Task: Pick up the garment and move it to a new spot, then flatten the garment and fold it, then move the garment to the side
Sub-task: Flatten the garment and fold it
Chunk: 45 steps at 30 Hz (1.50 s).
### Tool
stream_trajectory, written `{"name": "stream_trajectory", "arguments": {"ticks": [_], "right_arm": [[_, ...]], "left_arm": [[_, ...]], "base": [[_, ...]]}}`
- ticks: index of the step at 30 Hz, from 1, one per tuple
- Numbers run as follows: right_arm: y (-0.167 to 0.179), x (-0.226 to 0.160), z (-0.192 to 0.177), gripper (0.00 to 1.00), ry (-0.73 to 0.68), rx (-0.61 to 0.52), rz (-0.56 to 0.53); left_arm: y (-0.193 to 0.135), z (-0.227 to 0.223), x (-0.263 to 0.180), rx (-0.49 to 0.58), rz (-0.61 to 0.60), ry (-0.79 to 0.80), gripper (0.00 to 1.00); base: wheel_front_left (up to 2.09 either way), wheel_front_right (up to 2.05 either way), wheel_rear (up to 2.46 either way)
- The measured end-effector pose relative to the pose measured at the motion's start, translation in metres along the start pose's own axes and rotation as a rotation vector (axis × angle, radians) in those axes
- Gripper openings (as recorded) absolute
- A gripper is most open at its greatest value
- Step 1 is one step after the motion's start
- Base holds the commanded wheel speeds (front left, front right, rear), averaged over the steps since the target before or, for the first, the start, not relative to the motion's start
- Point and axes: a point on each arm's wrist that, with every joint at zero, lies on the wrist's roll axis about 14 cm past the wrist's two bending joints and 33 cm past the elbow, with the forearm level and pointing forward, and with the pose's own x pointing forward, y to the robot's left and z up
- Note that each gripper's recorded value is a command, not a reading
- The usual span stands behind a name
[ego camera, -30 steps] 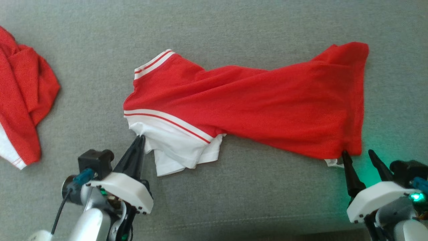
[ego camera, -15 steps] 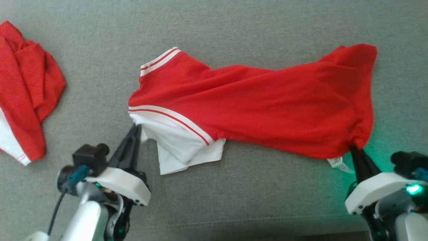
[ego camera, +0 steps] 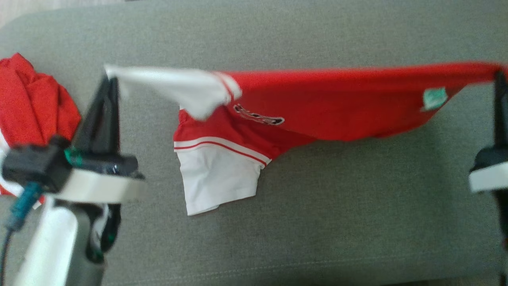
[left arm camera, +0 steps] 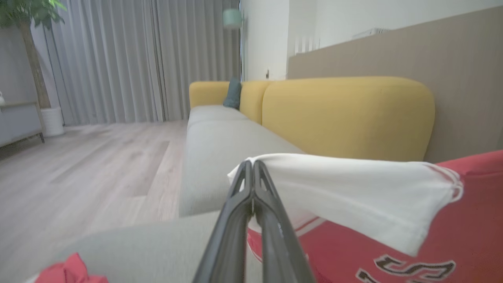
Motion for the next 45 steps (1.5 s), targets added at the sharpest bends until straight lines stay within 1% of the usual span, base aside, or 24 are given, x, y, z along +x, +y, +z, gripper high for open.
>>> {"name": "stream_trajectory", "arguments": {"ticks": [6, 10, 12, 15, 19, 22, 24, 28, 34, 37, 41, 43, 45], "right_arm": [[0.004, 0.009, 0.081, 0.00, -0.202, -0.079, 0.043], [0.007, 0.005, 0.140, 0.00, -0.342, -0.127, 0.060], [0.007, 0.002, 0.161, 0.00, -0.384, -0.142, 0.068], [0.006, 0.000, 0.181, 0.00, -0.426, -0.145, 0.075], [0.007, 0.003, 0.185, 0.00, -0.423, -0.131, 0.084], [0.006, 0.011, 0.178, 0.00, -0.399, -0.112, 0.089], [0.006, 0.019, 0.173, 0.00, -0.378, -0.096, 0.095], [0.013, 0.045, 0.164, 0.00, -0.350, -0.058, 0.127], [0.029, 0.095, 0.170, 0.00, -0.362, -0.035, 0.174], [0.043, 0.112, 0.182, 0.00, -0.410, -0.032, 0.204], [0.059, 0.130, 0.204, 0.00, -0.497, -0.032, 0.235], [0.066, 0.142, 0.202, 0.00, -0.490, -0.034, 0.245], [0.073, 0.158, 0.183, 0.00, -0.438, -0.027, 0.256]], "left_arm": [[-0.006, 0.082, 0.023, 0.073, -0.051, -0.219, 0.00], [-0.012, 0.142, 0.030, 0.133, -0.086, -0.362, 0.00], [-0.015, 0.170, 0.032, 0.161, -0.100, -0.430, 0.00], [-0.022, 0.204, 0.033, 0.188, -0.117, -0.509, 0.00], [-0.027, 0.225, 0.038, 0.200, -0.131, -0.550, 0.00], [-0.028, 0.223, 0.047, 0.190, -0.143, -0.532, 0.00], [-0.031, 0.213, 0.059, 0.185, -0.161, -0.497, 0.00], [-0.027, 0.196, 0.094, 0.164, -0.166, -0.429, 0.00], [-0.020, 0.177, 0.154, 0.141, -0.151, -0.384, 0.00], [-0.017, 0.178, 0.174, 0.132, -0.143, -0.392, 0.00], [-0.014, 0.195, 0.194, 0.131, -0.136, -0.431, 0.00], [-0.010, 0.201, 0.202, 0.126, -0.122, -0.444, 0.00], [-0.004, 0.192, 0.210, 0.112, -0.107, -0.415, 0.00]], "base": [[0.00, 0.00, 0.00], [0.00, 0.00, 0.00], [0.00, 0.00, 0.00], [0.00, 0.00, 0.00], [0.00, 0.00, 0.00], [0.00, 0.00, 0.00], [0.00, 0.00, 0.00], [0.00, 0.00, 0.00], [0.00, 0.00, 0.00], [0.00, 0.00, 0.00], [0.00, 0.00, 0.00], [0.00, 0.00, 0.00], [0.00, 0.00, 0.00]]}}
